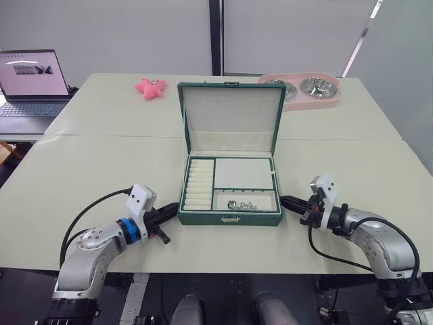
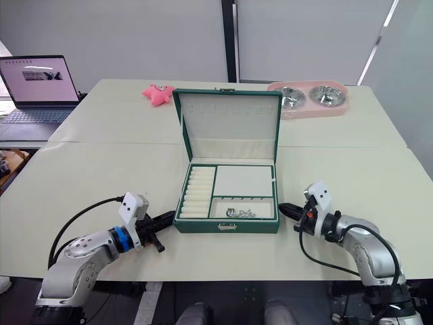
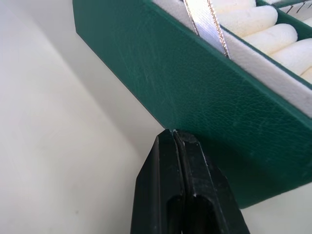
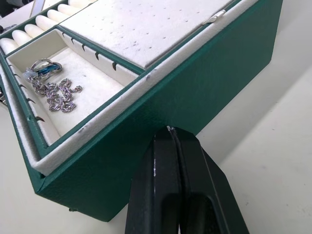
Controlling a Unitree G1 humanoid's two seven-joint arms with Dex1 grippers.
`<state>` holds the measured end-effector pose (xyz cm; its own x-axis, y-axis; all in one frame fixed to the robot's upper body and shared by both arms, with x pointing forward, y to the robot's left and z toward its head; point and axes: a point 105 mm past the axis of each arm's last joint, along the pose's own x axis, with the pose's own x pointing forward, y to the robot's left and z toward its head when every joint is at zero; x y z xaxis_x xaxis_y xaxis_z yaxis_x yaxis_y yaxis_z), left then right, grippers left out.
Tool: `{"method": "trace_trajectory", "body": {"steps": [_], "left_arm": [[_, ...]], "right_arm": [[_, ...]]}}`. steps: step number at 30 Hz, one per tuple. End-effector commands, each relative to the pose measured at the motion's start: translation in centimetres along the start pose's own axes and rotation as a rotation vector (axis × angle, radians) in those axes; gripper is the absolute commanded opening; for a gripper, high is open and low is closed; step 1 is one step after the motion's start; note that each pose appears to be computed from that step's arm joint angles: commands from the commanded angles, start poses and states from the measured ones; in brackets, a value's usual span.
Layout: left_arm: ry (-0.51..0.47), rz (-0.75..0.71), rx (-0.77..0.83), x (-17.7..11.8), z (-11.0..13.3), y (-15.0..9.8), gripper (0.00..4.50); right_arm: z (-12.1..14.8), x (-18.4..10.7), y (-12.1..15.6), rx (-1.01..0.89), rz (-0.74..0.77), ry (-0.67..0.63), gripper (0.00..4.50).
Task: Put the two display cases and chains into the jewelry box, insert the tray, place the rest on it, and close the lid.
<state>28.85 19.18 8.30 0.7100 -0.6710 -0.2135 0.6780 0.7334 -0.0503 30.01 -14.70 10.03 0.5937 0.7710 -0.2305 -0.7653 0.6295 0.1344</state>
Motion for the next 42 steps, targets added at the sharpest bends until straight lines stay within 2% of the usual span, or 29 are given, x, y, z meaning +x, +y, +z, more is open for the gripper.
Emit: {"method": "trace_trajectory", "body": {"steps": [1, 6, 7, 9, 14, 22, 30, 35, 42], "left_arm": [[-0.097, -0.001, 0.094, -1.3, 2.1, -0.4, 0.00], [-0.145, 0.064, 0.138, -4.9, 2.4, -1.3, 0.00], [-0.182, 0.084, 0.133, -5.7, 2.7, -1.8, 0.00], [-0.236, 0.100, 0.133, -7.4, 3.3, -3.5, 0.00], [-0.286, 0.063, 0.140, -9.4, 4.4, -8.0, 0.00], [-0.351, 0.213, 0.116, -13.1, 4.6, -9.8, 0.00], [-0.391, 0.274, 0.113, -13.8, 5.4, -9.9, 0.00], [-0.402, 0.309, 0.088, -13.8, 5.6, -10.0, 0.00], [-0.404, 0.308, 0.084, -13.7, 5.6, -10.4, 0.00]], "right_arm": [[2.1, -1.1, -0.6, -0.043, 0.010, -0.058, 0.01], [3.7, -2.1, -3.4, -0.087, -0.044, -0.072, 0.01], [4.3, -2.1, -4.3, -0.099, -0.055, -0.083, 0.01], [5.6, -1.8, -6.0, -0.132, -0.078, -0.097, 0.01], [8.4, -0.7, -9.1, -0.194, -0.126, -0.135, 0.01], [12.1, 2.0, -11.6, -0.267, -0.184, -0.185, 0.01], [14.6, 3.8, -12.3, -0.295, -0.277, -0.249, 0.01], [16.4, 4.7, -11.3, -0.302, -0.236, -0.303, 0.01], [18.5, 5.5, -9.2, -0.300, -0.104, -0.375, 0.01]]}}
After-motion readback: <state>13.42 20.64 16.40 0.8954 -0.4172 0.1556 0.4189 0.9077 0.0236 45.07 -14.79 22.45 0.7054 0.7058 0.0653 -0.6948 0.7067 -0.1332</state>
